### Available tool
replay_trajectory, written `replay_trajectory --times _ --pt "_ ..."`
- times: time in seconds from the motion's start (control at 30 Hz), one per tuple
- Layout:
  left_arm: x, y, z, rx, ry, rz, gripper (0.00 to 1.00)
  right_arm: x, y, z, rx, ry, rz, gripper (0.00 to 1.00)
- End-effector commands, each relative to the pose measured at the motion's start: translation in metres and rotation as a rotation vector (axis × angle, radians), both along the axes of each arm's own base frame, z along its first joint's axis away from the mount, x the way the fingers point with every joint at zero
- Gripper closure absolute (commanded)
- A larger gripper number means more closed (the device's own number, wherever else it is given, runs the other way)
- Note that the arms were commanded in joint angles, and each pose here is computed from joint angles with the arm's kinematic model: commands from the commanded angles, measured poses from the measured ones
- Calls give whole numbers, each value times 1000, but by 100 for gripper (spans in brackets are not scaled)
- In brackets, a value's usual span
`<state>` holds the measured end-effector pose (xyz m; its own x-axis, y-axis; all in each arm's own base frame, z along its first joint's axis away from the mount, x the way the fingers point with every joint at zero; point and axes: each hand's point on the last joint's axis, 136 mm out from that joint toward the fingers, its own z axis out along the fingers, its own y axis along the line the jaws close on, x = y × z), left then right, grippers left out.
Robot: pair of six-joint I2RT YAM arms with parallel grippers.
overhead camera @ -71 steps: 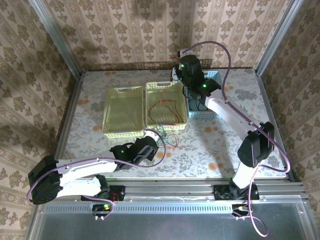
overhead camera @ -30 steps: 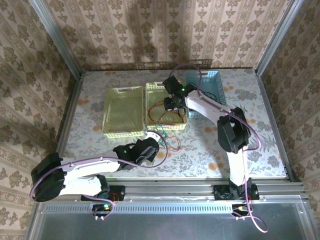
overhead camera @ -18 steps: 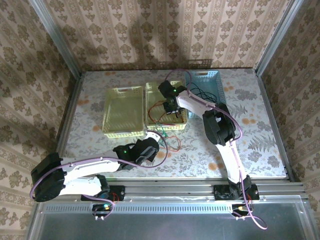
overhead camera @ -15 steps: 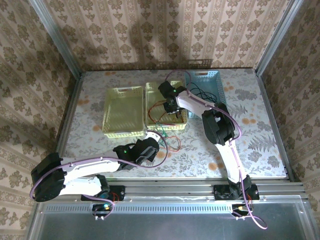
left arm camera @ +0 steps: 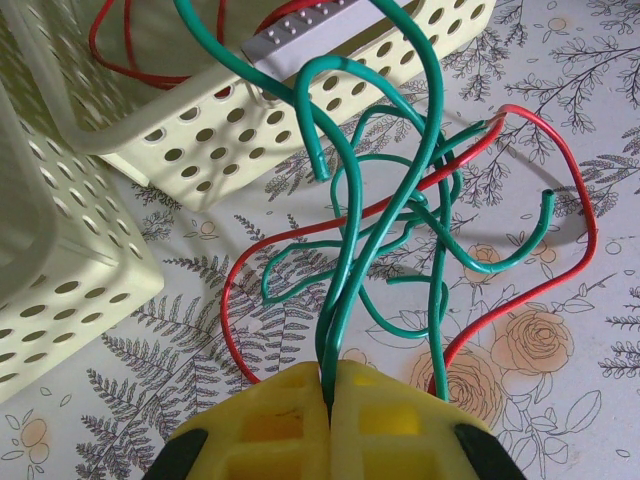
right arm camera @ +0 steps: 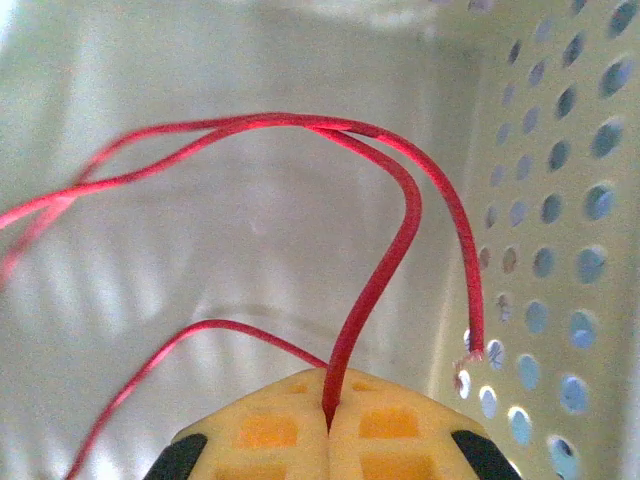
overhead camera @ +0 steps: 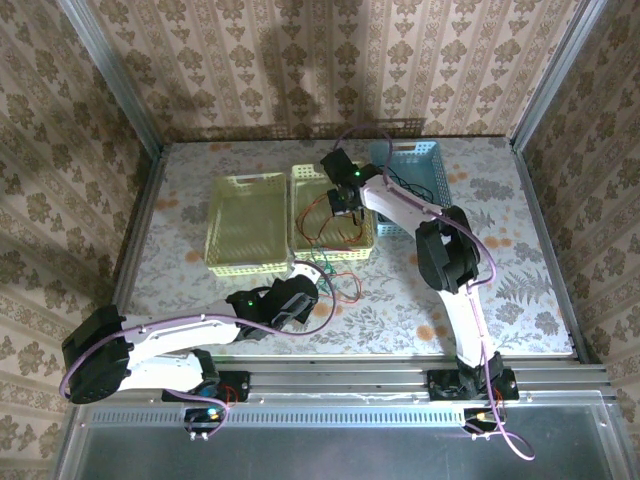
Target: Untangle the cables
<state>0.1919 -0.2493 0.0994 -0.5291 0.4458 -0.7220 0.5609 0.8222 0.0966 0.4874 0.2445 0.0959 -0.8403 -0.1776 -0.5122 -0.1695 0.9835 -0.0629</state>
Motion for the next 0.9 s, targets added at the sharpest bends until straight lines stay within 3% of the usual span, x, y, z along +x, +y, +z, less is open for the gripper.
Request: replay_trajectory --times 0.0,0.23,0.67,0.87 --pt "-2 1 6 -9 -8 -1 100 2 13 47 115 -60 12 100" --pt "-2 4 7 -13 -14 7 100 -18 6 54 178 -85 33 100" --pt "-2 4 4 -8 -12 3 100 41 -13 165 276 -356 -64 100" --pt "-3 4 4 -9 -8 0 100 52 -9 172 290 -373 -78 100"
